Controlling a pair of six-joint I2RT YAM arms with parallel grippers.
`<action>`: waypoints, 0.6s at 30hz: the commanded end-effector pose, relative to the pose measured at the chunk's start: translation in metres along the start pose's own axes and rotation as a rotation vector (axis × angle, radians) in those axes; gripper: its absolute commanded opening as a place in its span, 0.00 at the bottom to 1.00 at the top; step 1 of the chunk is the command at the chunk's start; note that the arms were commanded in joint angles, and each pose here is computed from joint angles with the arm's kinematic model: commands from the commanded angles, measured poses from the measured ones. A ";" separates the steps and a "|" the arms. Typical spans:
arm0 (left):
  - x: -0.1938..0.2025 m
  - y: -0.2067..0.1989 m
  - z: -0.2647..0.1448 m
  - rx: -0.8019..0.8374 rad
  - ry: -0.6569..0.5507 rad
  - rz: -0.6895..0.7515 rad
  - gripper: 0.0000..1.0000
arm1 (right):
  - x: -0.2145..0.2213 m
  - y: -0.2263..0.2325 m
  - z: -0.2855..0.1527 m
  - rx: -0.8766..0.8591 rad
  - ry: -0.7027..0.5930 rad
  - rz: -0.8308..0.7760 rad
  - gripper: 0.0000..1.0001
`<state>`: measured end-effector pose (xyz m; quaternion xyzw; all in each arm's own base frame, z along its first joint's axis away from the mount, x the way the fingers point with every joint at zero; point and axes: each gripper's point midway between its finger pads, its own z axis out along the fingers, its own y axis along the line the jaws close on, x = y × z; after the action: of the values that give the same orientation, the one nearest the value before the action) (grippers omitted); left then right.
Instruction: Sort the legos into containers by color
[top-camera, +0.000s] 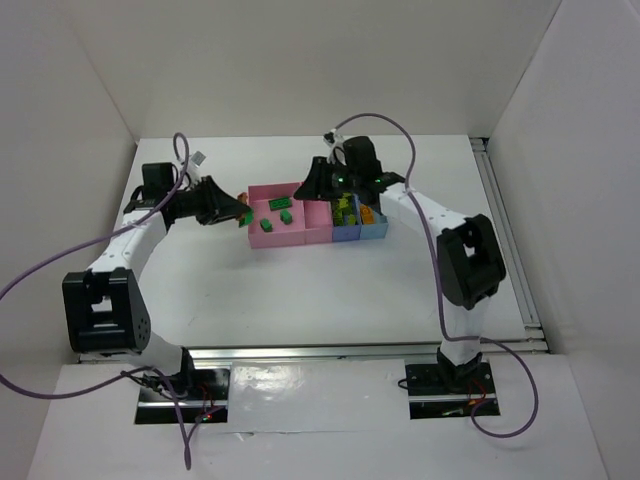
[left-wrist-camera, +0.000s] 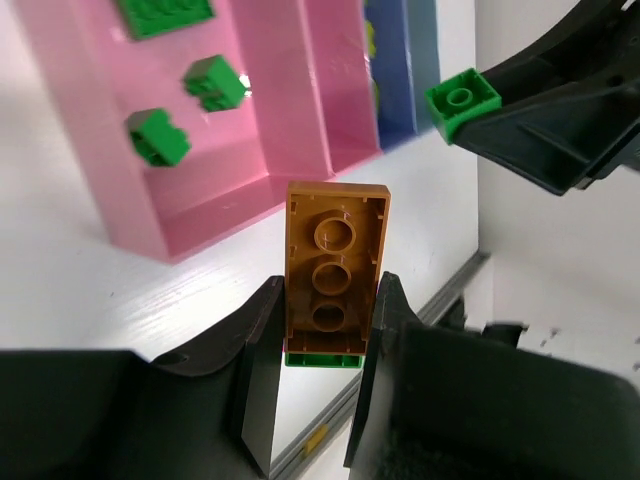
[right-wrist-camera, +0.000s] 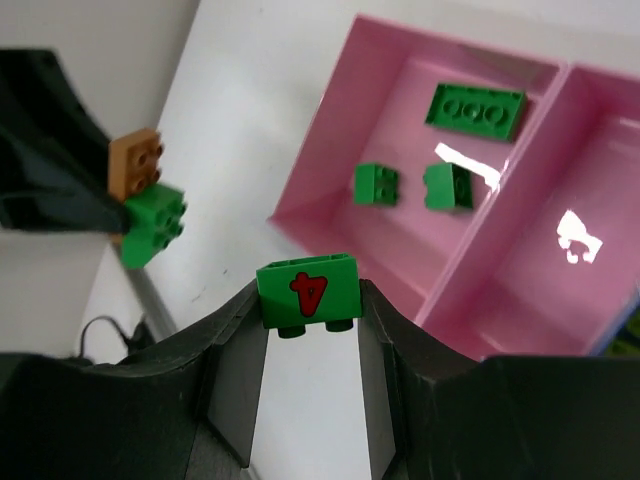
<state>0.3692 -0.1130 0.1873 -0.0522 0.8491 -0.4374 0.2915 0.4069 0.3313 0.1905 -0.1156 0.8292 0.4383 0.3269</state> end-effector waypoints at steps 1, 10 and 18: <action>-0.015 -0.001 -0.021 -0.050 -0.129 -0.034 0.00 | 0.004 -0.017 0.031 0.148 0.023 -0.044 0.15; -0.015 0.003 -0.039 -0.087 -0.151 -0.023 0.00 | -0.013 -0.015 0.087 0.199 0.051 -0.141 0.71; -0.002 -0.042 -0.037 0.190 -0.042 0.135 0.00 | -0.009 0.007 0.042 0.056 0.040 -0.175 0.73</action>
<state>0.3519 -0.0915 0.2068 -0.0751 0.8357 -0.4354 0.3262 0.4411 0.3818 0.1370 -0.1577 0.8693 0.3416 0.3206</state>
